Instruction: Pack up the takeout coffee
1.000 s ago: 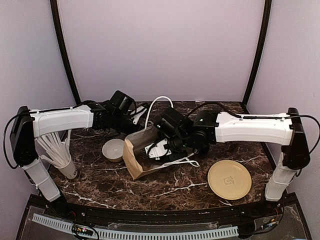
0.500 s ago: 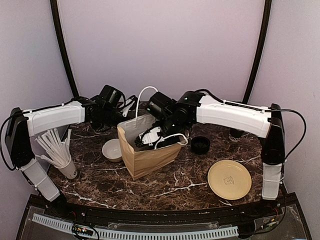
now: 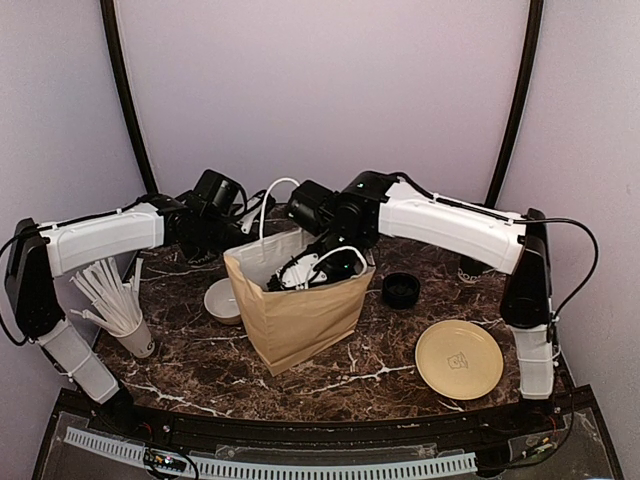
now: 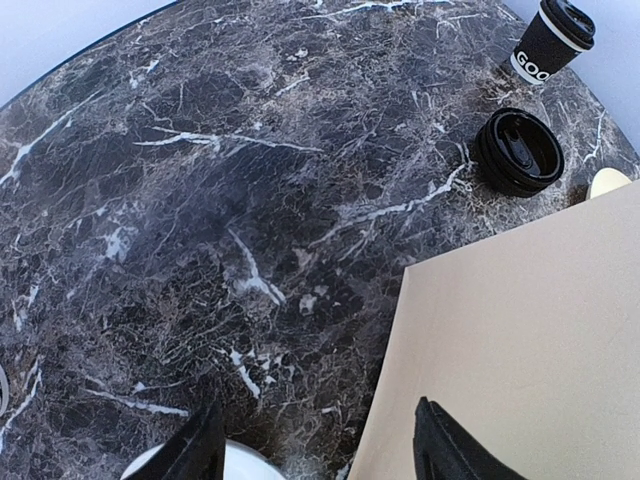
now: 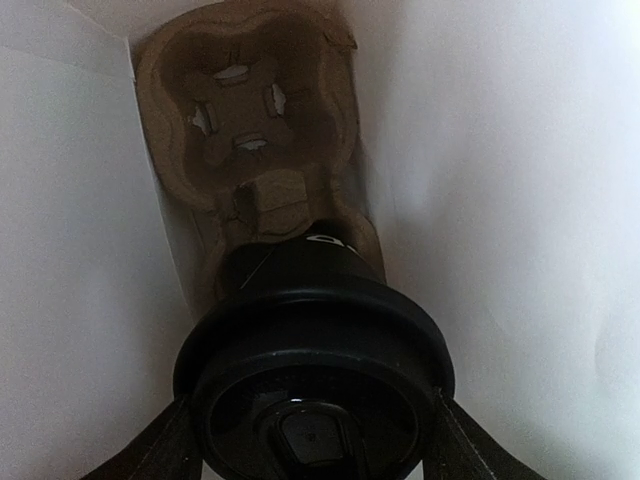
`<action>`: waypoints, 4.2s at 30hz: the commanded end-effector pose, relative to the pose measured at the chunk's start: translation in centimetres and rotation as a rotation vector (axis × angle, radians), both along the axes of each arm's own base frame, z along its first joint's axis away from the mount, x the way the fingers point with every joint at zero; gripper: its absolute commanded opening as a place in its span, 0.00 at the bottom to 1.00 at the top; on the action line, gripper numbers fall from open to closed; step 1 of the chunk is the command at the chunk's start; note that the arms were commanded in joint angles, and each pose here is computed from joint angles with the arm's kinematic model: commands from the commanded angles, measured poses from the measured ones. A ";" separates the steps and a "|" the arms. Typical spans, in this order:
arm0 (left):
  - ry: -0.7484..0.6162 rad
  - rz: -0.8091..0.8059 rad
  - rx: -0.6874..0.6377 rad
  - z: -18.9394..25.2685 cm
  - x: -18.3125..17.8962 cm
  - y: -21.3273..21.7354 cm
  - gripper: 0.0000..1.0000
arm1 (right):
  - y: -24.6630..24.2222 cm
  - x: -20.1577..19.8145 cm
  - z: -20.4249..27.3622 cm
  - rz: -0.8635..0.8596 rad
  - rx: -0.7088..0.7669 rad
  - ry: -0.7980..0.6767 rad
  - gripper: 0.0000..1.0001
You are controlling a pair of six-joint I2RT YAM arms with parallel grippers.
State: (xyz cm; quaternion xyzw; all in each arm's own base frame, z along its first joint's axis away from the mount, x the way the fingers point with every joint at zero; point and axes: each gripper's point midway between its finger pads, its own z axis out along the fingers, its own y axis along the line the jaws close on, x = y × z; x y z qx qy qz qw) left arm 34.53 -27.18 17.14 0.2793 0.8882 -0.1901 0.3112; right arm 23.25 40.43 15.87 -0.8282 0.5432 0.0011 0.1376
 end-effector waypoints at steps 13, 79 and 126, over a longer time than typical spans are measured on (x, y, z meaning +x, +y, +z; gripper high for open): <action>-0.033 0.001 -0.015 1.6 -0.8 0.9 0.67 | -3.3 -0.5 -8.8 -0.056 -0.232 0.298 0.52; -0.151 -0.324 -0.281 16.0 -7.9 -1.4 0.73 | -2.4 1.7 6.7 -0.174 0.142 0.090 0.99; -0.142 -0.466 -0.186 11.7 -7.9 -6.7 0.70 | -2.1 5.7 -2.0 -0.211 0.098 -0.236 0.70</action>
